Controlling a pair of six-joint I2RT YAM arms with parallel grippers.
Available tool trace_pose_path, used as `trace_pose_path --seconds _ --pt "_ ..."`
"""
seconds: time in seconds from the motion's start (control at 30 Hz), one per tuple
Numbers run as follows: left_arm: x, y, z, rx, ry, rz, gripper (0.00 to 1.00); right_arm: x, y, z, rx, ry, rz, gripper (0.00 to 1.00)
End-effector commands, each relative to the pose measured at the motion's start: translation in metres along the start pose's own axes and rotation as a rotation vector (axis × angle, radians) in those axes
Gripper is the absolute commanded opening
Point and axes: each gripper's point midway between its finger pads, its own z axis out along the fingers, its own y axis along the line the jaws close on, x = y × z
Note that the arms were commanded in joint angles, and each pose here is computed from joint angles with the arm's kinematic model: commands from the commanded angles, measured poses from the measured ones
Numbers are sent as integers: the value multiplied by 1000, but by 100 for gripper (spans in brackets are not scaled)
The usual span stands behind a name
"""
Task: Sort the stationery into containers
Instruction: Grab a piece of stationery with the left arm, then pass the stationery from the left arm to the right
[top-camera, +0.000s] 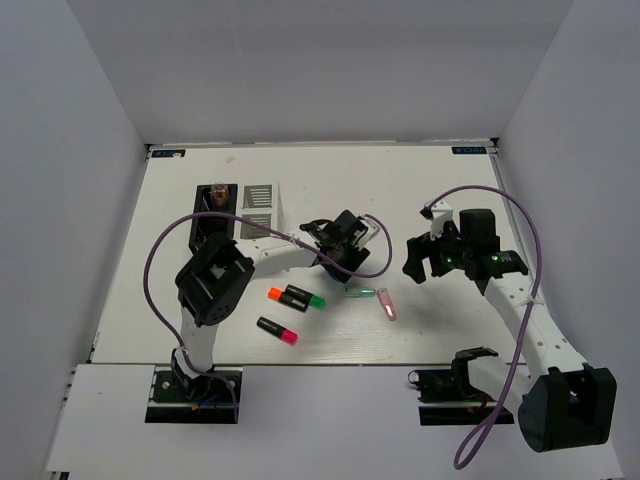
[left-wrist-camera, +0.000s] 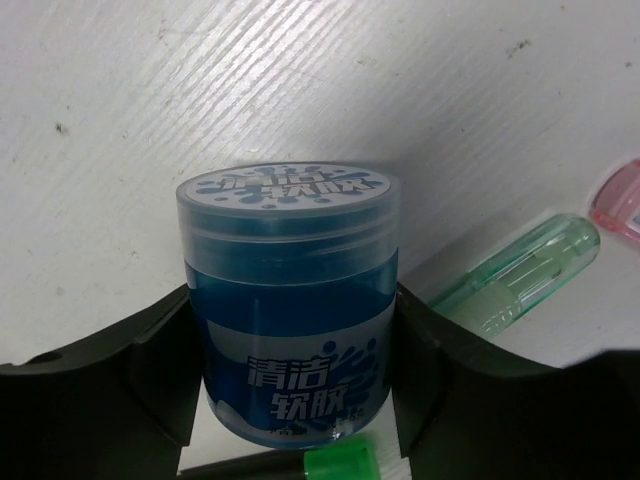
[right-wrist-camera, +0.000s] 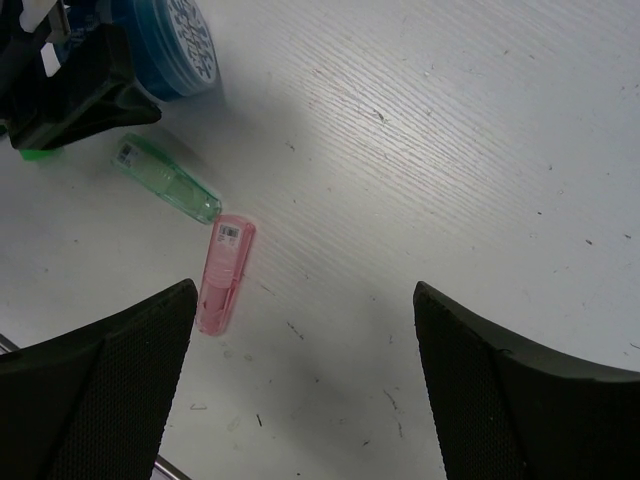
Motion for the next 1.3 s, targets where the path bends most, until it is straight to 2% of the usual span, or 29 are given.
trace_pose_path --seconds 0.0,0.03,0.07,0.13,0.2,0.3,0.33,0.37,0.43,0.47,0.67,0.7,0.77,0.87,0.93,0.97,1.0,1.1,1.13,1.27 --pt "5 -5 -7 9 4 11 41 -3 0 -1 -3 -25 -6 90" --pt "3 -4 -10 8 -5 6 25 -5 1 -2 -6 -31 -9 88" --pt "2 -4 -11 8 -10 4 17 -4 2 -2 -15 -33 -9 86" --pt "-12 -3 -24 2 -57 -12 4 -5 8 -1 -48 -38 -15 82" --pt "-27 -1 -37 10 -110 -41 0 -3 12 -2 -77 -33 -28 76" --pt "-52 1 -64 50 -205 -101 0 -1 28 -3 -165 -34 -42 74" --pt "-51 -1 -67 68 -211 -134 0 -3 30 -4 -181 -46 -44 75" --pt "-66 4 -85 76 -281 -158 0 -2 33 -4 -194 -47 -48 77" --pt "-69 1 -92 114 -311 -200 0 -3 33 -6 -191 -56 -55 81" --pt "-79 11 -109 112 -366 -227 0 -3 32 -5 -187 -57 -55 82" --pt "-80 26 -131 168 -427 -323 0 -2 34 -5 -192 -57 -57 82" --pt "-87 27 -142 193 -468 -328 0 -3 33 -6 -190 -58 -52 84" --pt "-85 18 -145 256 -467 -343 0 -4 35 -7 -197 -66 -51 89" --pt "-88 12 -158 324 -480 -397 0 -8 50 -10 -273 -114 -80 91" --pt "-86 10 -159 346 -469 -450 0 -21 69 -18 -359 -250 -188 91" --pt "-86 7 -164 381 -465 -477 0 -19 74 -17 -389 -282 -229 91" --pt "-86 5 -165 400 -455 -512 0 -17 92 -22 -520 -298 -264 91" --pt "-86 -4 -173 465 -435 -558 0 -22 99 -16 -615 -382 -416 91" --pt "-85 -5 -177 474 -433 -562 0 -29 96 -12 -605 -423 -456 91" --pt "-78 -3 -181 466 -437 -571 0 -44 85 -4 -561 -418 -407 91"
